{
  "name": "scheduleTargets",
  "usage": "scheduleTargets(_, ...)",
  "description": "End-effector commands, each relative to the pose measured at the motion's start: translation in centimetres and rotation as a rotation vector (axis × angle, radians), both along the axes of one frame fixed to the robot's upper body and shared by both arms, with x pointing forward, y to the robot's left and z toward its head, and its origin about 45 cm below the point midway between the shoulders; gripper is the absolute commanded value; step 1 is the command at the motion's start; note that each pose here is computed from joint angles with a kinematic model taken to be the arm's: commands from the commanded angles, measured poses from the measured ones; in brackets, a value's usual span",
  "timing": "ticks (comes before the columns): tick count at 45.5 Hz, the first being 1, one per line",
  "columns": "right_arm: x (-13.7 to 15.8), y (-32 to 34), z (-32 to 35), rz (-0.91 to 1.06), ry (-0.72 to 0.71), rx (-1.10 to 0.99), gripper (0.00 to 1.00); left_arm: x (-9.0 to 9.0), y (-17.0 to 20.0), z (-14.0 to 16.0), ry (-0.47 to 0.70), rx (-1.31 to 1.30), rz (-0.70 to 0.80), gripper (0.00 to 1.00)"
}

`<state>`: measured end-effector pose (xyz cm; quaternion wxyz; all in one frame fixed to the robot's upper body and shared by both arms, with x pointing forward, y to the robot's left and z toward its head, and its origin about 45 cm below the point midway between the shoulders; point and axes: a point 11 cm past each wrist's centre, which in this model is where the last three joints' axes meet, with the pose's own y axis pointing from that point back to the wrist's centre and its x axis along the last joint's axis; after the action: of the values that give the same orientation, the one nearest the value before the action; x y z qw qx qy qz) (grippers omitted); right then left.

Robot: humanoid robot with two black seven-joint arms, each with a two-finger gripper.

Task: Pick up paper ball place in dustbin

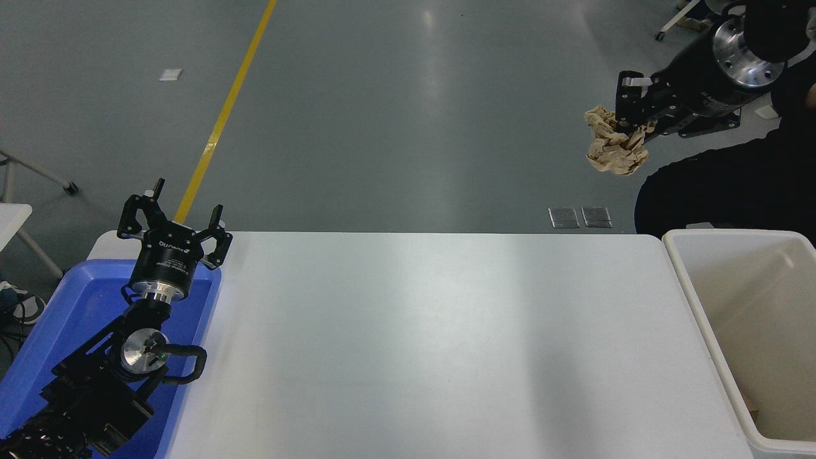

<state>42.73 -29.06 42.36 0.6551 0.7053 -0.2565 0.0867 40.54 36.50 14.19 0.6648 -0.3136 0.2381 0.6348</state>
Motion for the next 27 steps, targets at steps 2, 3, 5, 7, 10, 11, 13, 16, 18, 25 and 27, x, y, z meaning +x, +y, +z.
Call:
scheduleTargets(2,0.0,-4.2,-2.8,-0.098,-0.013,0.000,0.00,0.0,0.0,0.0,-0.002,-0.001,0.000,0.98)
scheduleTargets(3,0.0,-4.9,-3.2,-0.116,-0.019,-0.002,0.00,0.0,0.0,0.0,-0.002,-0.001,0.000,0.98)
scheduleTargets(5,-0.2,-6.5,-4.3,-0.156,-0.028,-0.003,0.00,0.0,0.0,0.0,-0.001,-0.001,0.001,0.98)
scheduleTargets(7,-0.4,-7.9,-5.5,-0.191,-0.034,-0.013,0.00,0.0,0.0,0.0,-0.001,-0.001,0.001,0.98)
scheduleTargets(10,-0.6,-10.4,-7.0,-0.248,-0.053,-0.042,0.00,0.0,0.1,0.0,-0.001,0.001,0.002,0.98)
scheduleTargets(11,-0.7,-11.3,-7.5,-0.269,-0.057,-0.052,0.00,0.0,0.0,0.0,-0.001,-0.001,0.001,0.98)
scheduleTargets(13,-0.8,-13.4,-8.6,-0.319,-0.075,-0.076,0.00,0.0,0.0,0.0,-0.001,-0.001,0.001,0.98)
scheduleTargets(16,-1.0,-15.6,-10.0,-0.368,-0.091,-0.102,0.00,0.0,0.0,0.0,-0.001,-0.001,0.001,0.98)
scheduleTargets(18,-1.3,-17.1,-11.0,-0.398,-0.102,-0.123,0.00,0.0,0.1,0.0,-0.001,0.001,0.002,0.98)
scheduleTargets(25,-2.9,-21.6,-14.8,-0.481,-0.142,-0.213,0.00,0.0,0.0,0.0,-0.001,-0.001,0.001,0.98)
scheduleTargets(27,-3.4,-22.4,-16.0,-0.494,-0.150,-0.242,0.00,0.0,0.1,0.0,0.000,0.001,0.001,0.98)
